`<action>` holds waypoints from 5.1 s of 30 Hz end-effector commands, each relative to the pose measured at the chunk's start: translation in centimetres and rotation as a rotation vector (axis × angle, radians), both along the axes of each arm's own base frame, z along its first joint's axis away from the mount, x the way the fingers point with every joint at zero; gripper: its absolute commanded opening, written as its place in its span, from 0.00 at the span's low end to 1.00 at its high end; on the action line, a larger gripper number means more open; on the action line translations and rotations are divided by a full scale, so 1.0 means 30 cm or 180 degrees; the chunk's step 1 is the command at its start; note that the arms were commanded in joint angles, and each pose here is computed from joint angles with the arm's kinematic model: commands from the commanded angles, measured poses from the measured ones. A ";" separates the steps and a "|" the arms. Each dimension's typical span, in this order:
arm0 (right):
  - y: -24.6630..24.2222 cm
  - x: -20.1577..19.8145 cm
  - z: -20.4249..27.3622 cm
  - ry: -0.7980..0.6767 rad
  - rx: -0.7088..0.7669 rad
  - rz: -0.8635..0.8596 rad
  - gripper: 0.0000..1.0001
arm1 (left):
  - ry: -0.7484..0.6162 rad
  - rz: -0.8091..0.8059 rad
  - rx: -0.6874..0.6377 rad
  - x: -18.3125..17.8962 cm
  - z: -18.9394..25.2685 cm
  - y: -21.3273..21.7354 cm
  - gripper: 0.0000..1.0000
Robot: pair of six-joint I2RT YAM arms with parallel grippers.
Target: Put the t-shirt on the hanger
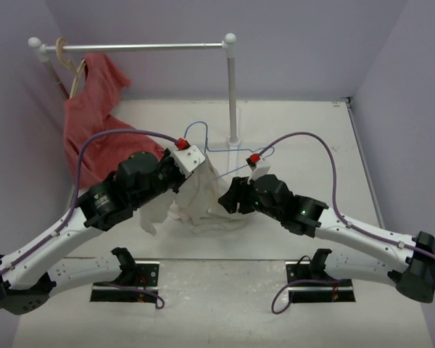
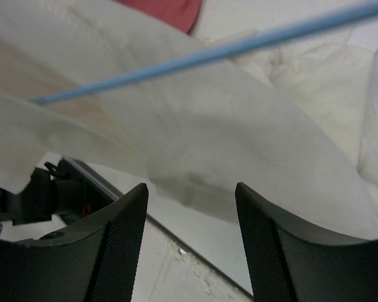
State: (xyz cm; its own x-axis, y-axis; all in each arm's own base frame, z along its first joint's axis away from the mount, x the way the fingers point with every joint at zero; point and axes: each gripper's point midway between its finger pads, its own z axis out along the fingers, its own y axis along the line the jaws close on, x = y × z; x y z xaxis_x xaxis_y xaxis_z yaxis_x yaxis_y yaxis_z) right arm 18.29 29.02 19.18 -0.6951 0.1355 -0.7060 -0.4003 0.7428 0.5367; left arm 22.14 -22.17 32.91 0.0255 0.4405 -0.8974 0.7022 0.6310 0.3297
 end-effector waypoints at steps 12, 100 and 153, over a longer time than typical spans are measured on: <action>0.039 0.131 0.006 -0.0026 -0.0153 -0.0750 0.52 | -0.0382 -0.0204 -0.0612 -0.034 0.191 -0.019 0.00; -0.599 0.187 0.332 -0.0594 -0.0234 -0.1417 0.00 | -0.0588 -0.0265 -0.0004 -0.034 -0.037 0.007 0.00; -0.354 -0.073 0.832 -0.2072 0.0113 0.0628 0.78 | -0.0518 -0.1787 -0.1136 -0.181 0.253 -0.326 0.00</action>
